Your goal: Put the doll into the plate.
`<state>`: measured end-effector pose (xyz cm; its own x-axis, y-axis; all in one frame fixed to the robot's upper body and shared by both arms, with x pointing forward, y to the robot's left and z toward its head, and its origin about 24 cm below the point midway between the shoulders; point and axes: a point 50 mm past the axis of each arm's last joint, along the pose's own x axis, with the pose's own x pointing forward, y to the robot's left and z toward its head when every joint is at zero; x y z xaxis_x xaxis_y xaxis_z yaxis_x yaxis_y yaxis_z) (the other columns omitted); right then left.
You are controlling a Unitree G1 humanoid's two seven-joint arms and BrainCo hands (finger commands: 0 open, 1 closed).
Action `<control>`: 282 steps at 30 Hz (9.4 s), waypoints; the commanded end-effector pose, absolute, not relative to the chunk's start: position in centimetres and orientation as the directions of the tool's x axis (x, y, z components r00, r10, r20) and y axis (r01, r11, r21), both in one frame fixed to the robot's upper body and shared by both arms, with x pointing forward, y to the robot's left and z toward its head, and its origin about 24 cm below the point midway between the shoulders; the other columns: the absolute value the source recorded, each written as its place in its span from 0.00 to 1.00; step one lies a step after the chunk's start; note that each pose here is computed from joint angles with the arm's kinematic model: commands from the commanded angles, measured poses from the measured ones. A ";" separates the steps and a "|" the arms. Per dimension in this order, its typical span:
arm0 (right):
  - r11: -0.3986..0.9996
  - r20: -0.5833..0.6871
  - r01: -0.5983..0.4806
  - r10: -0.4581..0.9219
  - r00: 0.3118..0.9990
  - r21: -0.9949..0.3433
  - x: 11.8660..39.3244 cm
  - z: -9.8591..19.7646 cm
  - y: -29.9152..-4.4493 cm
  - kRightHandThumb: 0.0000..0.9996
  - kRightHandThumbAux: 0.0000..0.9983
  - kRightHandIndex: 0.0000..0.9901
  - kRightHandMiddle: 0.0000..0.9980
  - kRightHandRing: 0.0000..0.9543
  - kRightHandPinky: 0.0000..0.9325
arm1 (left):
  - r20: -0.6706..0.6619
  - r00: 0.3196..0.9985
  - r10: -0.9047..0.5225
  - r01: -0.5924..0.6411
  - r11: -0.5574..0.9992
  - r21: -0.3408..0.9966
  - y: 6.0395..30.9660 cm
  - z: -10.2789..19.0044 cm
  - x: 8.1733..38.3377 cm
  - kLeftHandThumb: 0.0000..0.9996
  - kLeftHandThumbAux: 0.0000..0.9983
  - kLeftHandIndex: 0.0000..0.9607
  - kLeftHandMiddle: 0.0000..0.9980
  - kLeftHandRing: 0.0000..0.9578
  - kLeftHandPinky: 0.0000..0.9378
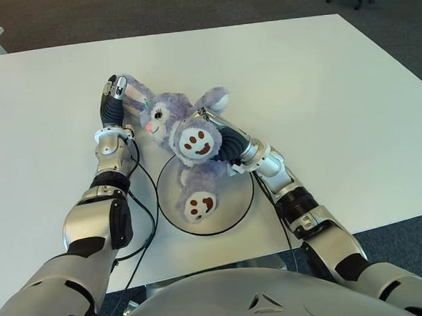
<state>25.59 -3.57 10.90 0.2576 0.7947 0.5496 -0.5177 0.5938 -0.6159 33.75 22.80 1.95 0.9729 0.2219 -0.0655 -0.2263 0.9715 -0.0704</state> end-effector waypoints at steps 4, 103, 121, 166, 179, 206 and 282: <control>0.526 0.404 -0.602 0.850 0.339 -0.601 24.5 6.5 -4.1 0.74 0.71 0.44 0.83 0.86 0.90 | -0.290 0.935 0.206 -0.236 0.969 -0.072 21.7 -3.3 30.5 0.00 0.38 0.00 0.09 0.04 0.00; 0.450 0.325 -0.615 0.893 0.310 -0.648 23.0 4.5 -3.8 0.70 0.71 0.44 0.76 0.80 0.84 | -0.286 0.934 0.212 -0.245 0.966 -0.085 21.4 -3.6 30.2 0.00 0.38 0.00 0.10 0.05 0.00; 0.444 0.319 -0.589 0.896 0.310 -0.675 23.0 4.6 -3.7 0.70 0.71 0.44 0.75 0.79 0.82 | -0.288 0.934 0.210 -0.241 0.968 -0.076 21.6 -3.6 30.1 0.00 0.38 0.00 0.10 0.04 0.00; 0.513 0.373 -0.523 0.857 0.355 -0.680 23.0 4.5 -3.5 0.31 0.37 0.00 0.00 0.00 0.00 | -0.298 0.931 0.209 -0.244 0.966 -0.083 21.6 -3.8 30.0 0.00 0.38 0.00 0.09 0.03 0.00; 0.490 0.342 -0.499 0.867 0.363 -0.715 23.2 4.6 -3.5 0.21 0.31 0.00 0.00 0.00 0.00 | -0.296 0.936 0.190 -0.231 0.966 -0.112 21.7 -3.9 29.9 0.00 0.38 0.00 0.08 0.02 0.00; 0.516 0.376 -0.454 0.851 0.365 -0.727 23.3 4.8 -3.6 0.21 0.26 0.00 0.00 0.00 0.00 | -0.283 0.939 0.194 -0.227 0.970 -0.089 21.5 -3.8 30.0 0.00 0.38 0.00 0.07 0.02 0.00; 0.808 0.778 -0.093 0.586 0.225 -0.582 26.1 12.0 -6.6 0.00 0.34 0.00 0.00 0.00 0.00 | -0.279 0.935 0.219 -0.253 0.963 -0.091 21.2 -3.6 30.2 0.00 0.37 0.00 0.05 0.01 0.00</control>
